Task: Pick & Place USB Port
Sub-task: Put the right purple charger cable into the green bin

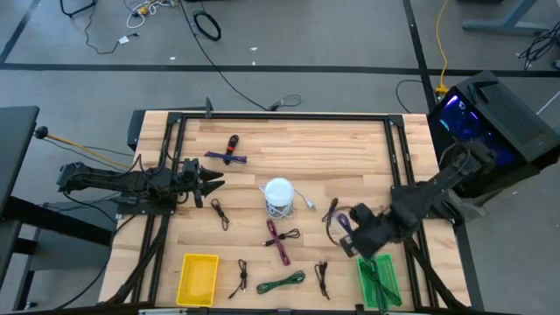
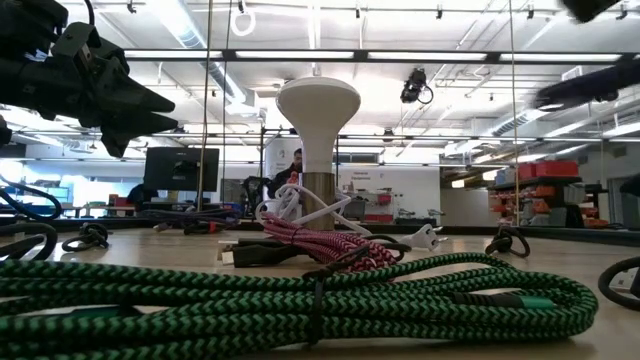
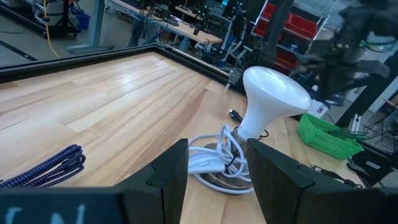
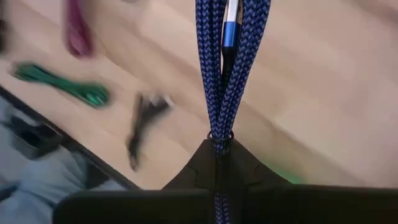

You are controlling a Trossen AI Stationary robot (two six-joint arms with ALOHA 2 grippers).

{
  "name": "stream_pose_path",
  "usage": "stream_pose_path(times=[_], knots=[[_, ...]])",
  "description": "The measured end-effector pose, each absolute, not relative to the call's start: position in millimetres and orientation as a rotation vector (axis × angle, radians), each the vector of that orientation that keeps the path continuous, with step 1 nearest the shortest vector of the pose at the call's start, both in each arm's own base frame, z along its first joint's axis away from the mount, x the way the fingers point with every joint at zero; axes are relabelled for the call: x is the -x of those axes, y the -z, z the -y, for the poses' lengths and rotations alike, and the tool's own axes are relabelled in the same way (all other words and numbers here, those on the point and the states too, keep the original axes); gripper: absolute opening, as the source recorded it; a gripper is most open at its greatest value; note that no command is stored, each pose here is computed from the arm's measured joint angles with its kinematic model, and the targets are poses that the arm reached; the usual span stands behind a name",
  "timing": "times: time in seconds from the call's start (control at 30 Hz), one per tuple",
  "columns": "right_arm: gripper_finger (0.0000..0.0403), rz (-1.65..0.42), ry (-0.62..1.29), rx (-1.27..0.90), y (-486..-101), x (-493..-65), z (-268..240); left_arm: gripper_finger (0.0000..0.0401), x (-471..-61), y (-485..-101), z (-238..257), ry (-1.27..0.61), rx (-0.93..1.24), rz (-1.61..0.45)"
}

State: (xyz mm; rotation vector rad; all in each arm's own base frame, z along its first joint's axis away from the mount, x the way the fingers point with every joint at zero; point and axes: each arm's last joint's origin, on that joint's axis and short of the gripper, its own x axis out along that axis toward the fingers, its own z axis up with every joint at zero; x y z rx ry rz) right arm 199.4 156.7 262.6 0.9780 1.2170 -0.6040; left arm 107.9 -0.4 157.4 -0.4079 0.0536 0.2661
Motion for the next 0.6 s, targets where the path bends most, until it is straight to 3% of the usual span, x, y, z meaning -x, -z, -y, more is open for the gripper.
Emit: stream_pose_path(times=[0.6], knots=[[0.0006,-1.413,0.855,-1.130,-289.7,-178.2,-272.9,0.0167,-107.9,-157.4,0.4,-0.266,0.416,-0.051]])
